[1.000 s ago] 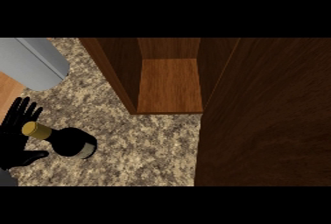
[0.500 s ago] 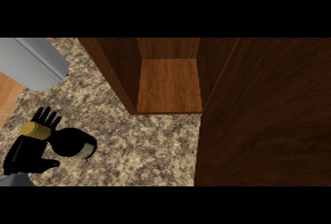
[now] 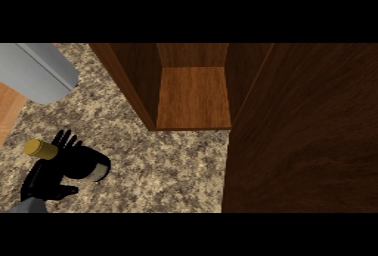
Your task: Pick up the wine, place it into the cabinet and close the cabinet
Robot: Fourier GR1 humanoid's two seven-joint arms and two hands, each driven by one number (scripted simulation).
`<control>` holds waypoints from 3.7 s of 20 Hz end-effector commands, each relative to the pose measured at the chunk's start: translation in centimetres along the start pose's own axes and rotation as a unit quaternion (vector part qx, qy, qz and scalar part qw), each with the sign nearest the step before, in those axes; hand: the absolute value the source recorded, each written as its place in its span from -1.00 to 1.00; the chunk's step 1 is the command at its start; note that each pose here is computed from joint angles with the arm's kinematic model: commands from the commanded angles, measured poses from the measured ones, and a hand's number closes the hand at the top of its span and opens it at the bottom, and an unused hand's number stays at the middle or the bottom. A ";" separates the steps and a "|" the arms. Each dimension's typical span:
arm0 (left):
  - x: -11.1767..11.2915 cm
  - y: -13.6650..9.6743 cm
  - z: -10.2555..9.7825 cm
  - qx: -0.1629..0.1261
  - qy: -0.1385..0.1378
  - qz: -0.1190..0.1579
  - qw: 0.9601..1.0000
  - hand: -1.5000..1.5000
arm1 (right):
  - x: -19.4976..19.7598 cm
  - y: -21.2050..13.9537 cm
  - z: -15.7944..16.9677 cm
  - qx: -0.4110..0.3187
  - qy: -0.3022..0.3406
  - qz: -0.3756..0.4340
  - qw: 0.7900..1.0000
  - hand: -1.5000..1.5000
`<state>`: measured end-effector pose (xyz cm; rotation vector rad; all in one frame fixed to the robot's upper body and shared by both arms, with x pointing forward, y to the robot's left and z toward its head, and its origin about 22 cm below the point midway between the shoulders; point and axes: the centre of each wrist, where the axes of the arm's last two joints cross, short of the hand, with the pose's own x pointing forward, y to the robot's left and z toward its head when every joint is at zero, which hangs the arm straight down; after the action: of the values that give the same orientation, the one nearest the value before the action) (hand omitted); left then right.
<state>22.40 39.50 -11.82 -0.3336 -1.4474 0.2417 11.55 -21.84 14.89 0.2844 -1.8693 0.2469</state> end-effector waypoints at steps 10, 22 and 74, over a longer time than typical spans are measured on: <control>-2.2 -1.4 -1.7 -0.015 -0.046 0.062 0.997 -1.00 | 2.9 0.8 1.2 0.014 -0.022 -0.045 0.999 -1.00; -2.9 -2.3 -1.8 -0.098 -0.013 0.086 0.991 1.00 | 1.5 0.2 1.3 0.012 -0.005 -0.038 0.999 -1.00; 1.9 -30.1 -11.7 0.002 -0.099 -0.297 0.950 1.00 | -0.5 -0.6 0.8 0.005 -0.016 -0.036 0.999 -1.00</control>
<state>29.67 18.18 -4.27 0.2702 -1.6007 -0.1237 11.17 -22.47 13.62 0.2851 -1.8520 0.2400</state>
